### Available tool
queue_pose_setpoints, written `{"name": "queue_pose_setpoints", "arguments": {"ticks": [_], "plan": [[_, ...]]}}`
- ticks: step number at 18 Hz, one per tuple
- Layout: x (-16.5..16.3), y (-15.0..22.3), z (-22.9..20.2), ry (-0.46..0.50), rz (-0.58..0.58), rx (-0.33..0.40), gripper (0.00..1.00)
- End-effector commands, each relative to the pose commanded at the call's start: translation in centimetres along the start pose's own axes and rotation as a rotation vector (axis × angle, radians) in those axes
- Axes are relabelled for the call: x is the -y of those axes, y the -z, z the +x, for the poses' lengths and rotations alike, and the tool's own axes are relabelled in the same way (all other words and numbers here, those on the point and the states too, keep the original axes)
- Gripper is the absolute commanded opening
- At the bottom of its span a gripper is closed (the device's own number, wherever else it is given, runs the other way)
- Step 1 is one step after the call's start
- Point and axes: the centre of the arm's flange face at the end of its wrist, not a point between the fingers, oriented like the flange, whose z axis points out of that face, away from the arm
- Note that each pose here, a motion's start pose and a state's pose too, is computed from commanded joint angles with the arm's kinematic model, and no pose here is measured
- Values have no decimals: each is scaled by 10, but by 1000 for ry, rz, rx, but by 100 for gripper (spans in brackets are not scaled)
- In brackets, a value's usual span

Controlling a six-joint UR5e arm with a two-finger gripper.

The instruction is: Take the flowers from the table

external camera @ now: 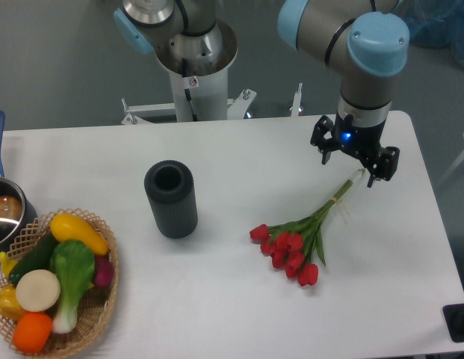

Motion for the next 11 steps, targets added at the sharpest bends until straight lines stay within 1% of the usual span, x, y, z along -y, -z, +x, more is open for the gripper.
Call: {"name": "queue_pose_setpoints", "arguments": {"ticks": [2, 4, 6, 11], "plan": [[-4, 5, -1, 10, 16, 0, 100], [-6, 5, -1, 18, 34, -22, 100], [-7, 12, 0, 17, 36, -11, 100], [-17, 5, 4, 45, 28, -24, 100]]}}
